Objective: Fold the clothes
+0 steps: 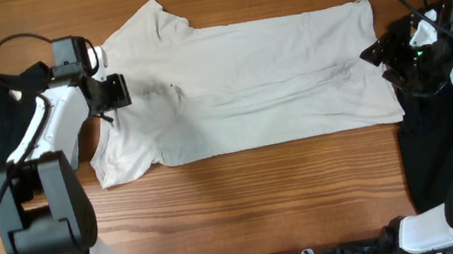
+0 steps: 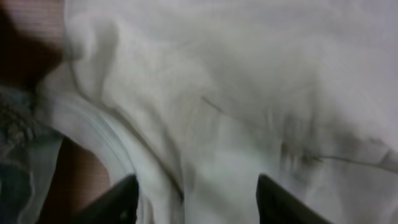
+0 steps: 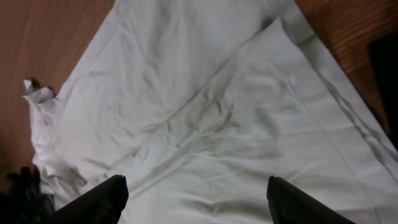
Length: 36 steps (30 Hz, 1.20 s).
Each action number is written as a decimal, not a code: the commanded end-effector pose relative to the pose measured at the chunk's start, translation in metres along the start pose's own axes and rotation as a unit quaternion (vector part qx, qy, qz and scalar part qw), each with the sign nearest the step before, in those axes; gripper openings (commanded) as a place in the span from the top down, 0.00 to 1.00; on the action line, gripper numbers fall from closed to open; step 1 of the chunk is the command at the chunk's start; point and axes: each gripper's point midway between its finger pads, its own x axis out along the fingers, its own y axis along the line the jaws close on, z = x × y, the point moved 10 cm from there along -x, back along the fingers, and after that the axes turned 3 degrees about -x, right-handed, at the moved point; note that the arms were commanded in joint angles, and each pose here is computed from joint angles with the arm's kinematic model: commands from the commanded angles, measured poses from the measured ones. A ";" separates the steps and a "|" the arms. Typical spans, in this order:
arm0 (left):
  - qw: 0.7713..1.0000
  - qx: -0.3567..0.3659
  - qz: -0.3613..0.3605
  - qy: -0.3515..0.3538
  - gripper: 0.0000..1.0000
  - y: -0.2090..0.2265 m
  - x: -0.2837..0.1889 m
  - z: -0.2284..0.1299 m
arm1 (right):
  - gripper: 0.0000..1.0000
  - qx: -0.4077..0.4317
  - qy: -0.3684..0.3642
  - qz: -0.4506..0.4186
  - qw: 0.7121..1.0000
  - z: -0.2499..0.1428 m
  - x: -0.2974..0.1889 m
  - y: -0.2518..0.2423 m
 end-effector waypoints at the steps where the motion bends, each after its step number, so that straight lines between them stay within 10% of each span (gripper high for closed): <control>1: 0.999 -0.021 0.009 0.024 0.46 -0.001 -0.058 -0.008 | 0.22 -0.002 -0.005 -0.051 0.999 0.000 -0.005 -0.006; 4: 0.993 -0.037 0.020 0.107 0.64 0.001 -0.059 -0.034 | 0.21 0.006 0.006 -0.076 0.997 -0.005 -0.006 -0.010; 10: 0.980 -0.058 0.038 0.189 0.64 0.013 -0.029 -0.085 | 0.19 0.010 0.014 -0.088 0.996 -0.008 -0.006 -0.012; 15: 0.960 -0.195 0.083 0.186 0.96 0.040 -0.012 -0.106 | 0.19 0.017 0.028 -0.128 0.991 -0.014 -0.007 -0.019; 28: 0.929 -0.324 0.152 0.092 0.96 0.108 -0.001 -0.109 | 0.12 0.018 0.075 -0.165 0.983 -0.038 0.007 -0.039; 36: 0.930 -0.324 0.150 0.090 0.96 0.108 -0.001 -0.108 | 0.25 -0.019 0.139 -0.069 0.988 -0.073 0.030 -0.046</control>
